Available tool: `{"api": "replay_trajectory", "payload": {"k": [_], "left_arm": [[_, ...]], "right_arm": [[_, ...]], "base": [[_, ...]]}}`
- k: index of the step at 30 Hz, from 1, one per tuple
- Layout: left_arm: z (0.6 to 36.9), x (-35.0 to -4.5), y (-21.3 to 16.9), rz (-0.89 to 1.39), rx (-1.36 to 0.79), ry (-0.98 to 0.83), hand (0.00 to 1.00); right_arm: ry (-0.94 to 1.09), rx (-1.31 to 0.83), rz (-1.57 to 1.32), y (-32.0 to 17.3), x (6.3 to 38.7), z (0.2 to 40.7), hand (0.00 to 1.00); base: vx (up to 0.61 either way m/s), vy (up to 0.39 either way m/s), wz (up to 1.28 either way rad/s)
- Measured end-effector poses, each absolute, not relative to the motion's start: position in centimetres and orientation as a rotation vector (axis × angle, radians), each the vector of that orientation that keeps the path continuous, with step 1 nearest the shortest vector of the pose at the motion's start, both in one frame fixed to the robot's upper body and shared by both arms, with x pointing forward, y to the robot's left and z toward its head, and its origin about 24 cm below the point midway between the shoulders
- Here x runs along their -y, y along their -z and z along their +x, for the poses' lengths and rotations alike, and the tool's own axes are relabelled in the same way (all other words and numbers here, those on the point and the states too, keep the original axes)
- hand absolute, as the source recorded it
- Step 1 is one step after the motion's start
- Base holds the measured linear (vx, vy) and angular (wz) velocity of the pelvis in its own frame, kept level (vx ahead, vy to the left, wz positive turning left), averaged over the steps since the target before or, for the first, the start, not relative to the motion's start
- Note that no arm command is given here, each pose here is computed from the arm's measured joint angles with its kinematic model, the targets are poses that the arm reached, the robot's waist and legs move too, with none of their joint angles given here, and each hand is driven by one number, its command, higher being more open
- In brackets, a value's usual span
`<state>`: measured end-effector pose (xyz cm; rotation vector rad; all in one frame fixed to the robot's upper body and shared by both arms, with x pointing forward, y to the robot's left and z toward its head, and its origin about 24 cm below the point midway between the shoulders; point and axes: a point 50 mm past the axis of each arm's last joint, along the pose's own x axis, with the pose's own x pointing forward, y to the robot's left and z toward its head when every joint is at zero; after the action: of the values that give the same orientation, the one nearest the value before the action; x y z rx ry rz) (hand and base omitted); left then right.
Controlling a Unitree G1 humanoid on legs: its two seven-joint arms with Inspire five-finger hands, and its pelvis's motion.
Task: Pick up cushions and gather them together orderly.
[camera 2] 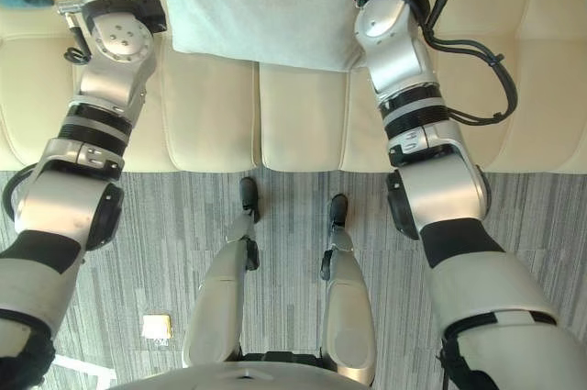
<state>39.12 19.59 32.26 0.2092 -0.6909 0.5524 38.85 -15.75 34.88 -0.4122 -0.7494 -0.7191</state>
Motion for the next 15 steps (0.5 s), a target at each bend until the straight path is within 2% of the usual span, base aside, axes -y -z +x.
{"api": "replay_trajectory", "payload": {"k": [2, 3, 7, 10, 15], "left_arm": [[39.0, -20.6, -32.3, 0.159, 0.680, -0.562, 1.00], [38.8, -22.4, -32.4, 0.112, 0.666, -0.584, 1.00], [38.0, -26.3, -32.5, -0.045, 0.629, -0.624, 1.00], [37.9, -27.4, -31.9, -0.144, 0.605, -0.590, 1.00], [37.4, -27.6, -29.3, -0.141, 0.585, -0.524, 1.00]], "right_arm": [[0.736, 0.748, -0.394, -35.1, 16.8, 38.7, 1.00], [0.760, 0.744, -0.395, -35.3, 18.6, 38.4, 1.00], [0.788, 0.685, -0.333, -34.9, 22.9, 37.8, 1.00], [0.732, 0.594, -0.267, -32.8, 24.2, 38.2, 1.00], [0.645, 0.486, -0.177, -27.8, 24.7, 38.2, 1.00]], "base": [[0.09, -0.023, -0.09], [0.08, -0.025, -0.06], [0.06, -0.043, -0.01], [0.04, -0.055, -0.10], [0.03, -0.059, -0.05]]}}
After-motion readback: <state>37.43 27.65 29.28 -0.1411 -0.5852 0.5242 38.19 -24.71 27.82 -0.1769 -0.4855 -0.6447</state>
